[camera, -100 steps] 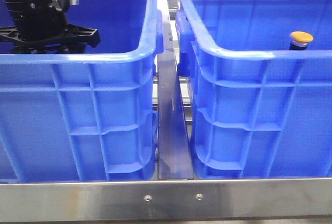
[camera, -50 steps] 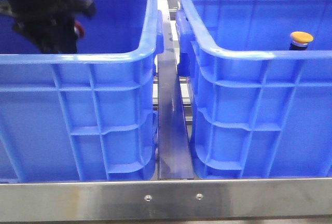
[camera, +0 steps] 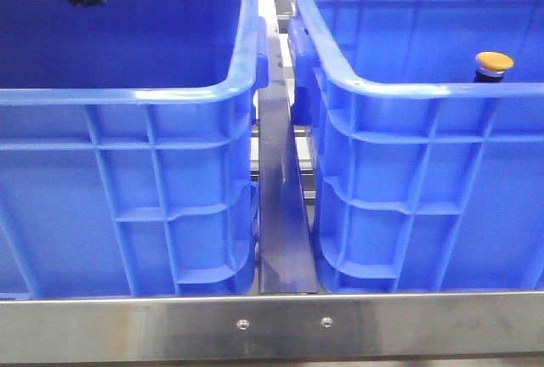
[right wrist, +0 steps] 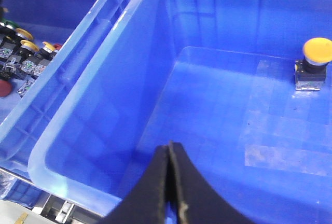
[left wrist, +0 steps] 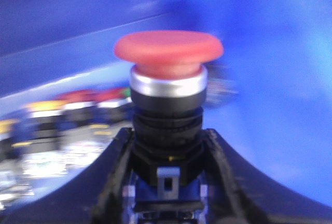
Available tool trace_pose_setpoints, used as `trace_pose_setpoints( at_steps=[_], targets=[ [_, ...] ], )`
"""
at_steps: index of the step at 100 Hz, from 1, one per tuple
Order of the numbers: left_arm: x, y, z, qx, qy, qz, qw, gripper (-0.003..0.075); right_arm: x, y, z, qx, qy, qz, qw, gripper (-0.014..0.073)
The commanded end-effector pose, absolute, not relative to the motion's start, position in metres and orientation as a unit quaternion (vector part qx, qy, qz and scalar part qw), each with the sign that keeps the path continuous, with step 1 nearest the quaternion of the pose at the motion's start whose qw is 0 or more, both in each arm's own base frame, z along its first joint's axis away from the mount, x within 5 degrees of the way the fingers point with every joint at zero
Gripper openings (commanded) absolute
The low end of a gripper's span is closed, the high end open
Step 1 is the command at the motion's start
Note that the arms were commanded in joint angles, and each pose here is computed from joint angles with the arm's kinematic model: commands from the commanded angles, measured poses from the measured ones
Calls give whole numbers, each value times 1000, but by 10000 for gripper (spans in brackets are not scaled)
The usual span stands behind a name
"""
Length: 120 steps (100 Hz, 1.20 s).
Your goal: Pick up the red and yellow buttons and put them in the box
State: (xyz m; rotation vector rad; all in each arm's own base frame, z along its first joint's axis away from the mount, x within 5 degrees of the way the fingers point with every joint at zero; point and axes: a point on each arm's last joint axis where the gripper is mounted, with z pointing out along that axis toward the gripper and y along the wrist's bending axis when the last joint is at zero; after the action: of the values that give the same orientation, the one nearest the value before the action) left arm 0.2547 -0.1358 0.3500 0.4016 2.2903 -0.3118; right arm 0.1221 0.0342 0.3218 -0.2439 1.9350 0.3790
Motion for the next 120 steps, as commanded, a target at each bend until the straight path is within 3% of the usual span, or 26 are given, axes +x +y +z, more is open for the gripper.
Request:
trace_pose_setpoints(
  at_steps=[1, 33, 61, 75, 86, 94, 100, 120],
  targets=[
    [237, -144, 378, 166, 861, -167, 452, -20, 123, 32, 334, -89, 799, 158, 574, -21],
    [195, -199, 379, 273, 827, -228, 436, -20, 124, 31, 336, -78, 793, 155, 584, -16],
    [177, -227, 368, 323, 817, -242, 412, -20, 126, 30, 337, -76, 792, 153, 587, 1],
    [177, -230, 367, 326, 816, -244, 411, -20, 134, 34, 340, -90, 807, 170, 559, 158],
    [177, -230, 367, 326, 816, -244, 411, -20, 145, 40, 347, -87, 821, 211, 523, 440],
    [177, -230, 367, 326, 816, -244, 411, -20, 153, 45, 353, -75, 824, 253, 501, 584],
    [177, -230, 367, 326, 816, -244, 411, -20, 160, 49, 359, -70, 824, 288, 484, 629],
    [177, -230, 367, 325, 816, -244, 411, -20, 185, 67, 374, -59, 805, 424, 411, 628]
  ],
)
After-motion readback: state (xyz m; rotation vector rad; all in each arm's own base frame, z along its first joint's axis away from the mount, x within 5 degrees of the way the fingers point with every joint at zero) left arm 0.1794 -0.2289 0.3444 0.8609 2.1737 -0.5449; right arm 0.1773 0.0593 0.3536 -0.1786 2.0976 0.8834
